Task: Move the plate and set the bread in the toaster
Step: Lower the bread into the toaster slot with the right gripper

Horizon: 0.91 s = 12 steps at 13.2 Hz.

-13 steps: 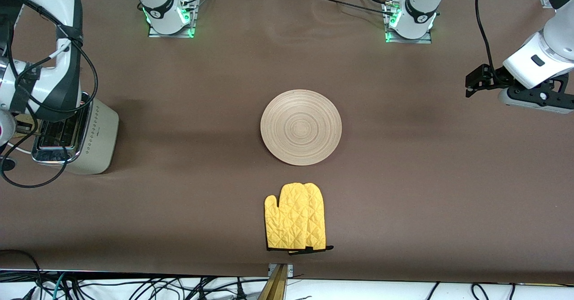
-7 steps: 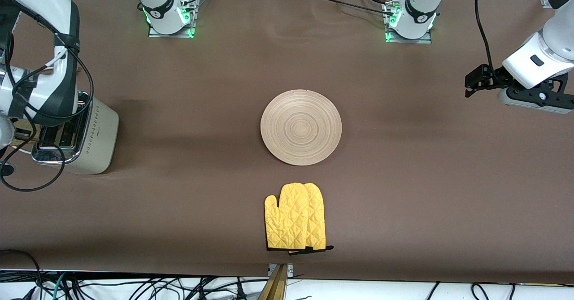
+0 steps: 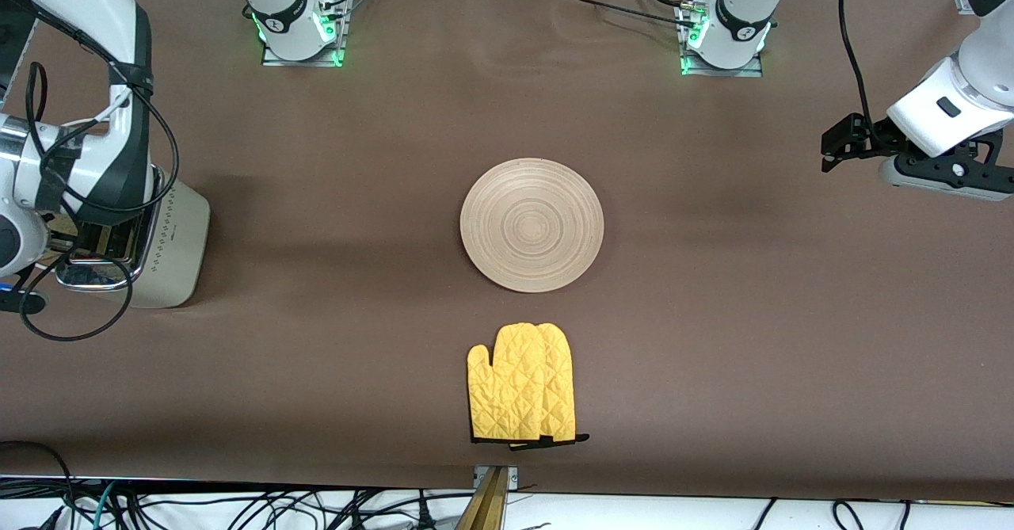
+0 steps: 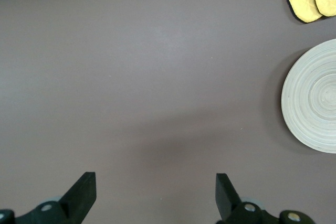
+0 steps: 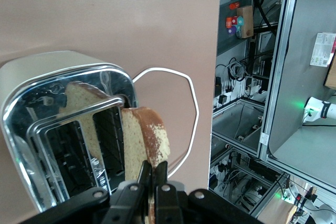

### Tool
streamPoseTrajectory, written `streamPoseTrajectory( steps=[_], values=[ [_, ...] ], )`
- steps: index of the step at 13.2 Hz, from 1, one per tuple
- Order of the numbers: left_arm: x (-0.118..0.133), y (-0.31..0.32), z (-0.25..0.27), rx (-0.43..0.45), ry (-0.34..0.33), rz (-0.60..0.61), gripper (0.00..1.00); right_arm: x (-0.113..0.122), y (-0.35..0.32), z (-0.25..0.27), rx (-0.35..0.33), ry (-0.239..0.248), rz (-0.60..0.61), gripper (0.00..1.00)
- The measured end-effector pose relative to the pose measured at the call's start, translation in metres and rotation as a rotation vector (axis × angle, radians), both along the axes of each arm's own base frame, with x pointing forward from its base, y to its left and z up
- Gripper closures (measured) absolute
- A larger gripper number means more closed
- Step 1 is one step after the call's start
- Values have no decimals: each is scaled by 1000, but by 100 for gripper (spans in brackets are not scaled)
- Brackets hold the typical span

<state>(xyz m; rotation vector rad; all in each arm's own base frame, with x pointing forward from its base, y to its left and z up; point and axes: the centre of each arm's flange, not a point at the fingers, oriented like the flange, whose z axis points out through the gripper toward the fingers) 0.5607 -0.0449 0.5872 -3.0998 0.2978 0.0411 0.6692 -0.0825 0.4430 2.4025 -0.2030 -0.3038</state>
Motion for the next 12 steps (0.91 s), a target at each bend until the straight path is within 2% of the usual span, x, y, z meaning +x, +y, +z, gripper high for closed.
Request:
streamPoseTrajectory(
  steps=[6,12],
  values=[
    [0,0,0,0,0,0,0,-9,15,7,12,28,-22,95],
    [0,0,0,0,0,0,0,-11,1,11,23,5,-28,95]
  ],
)
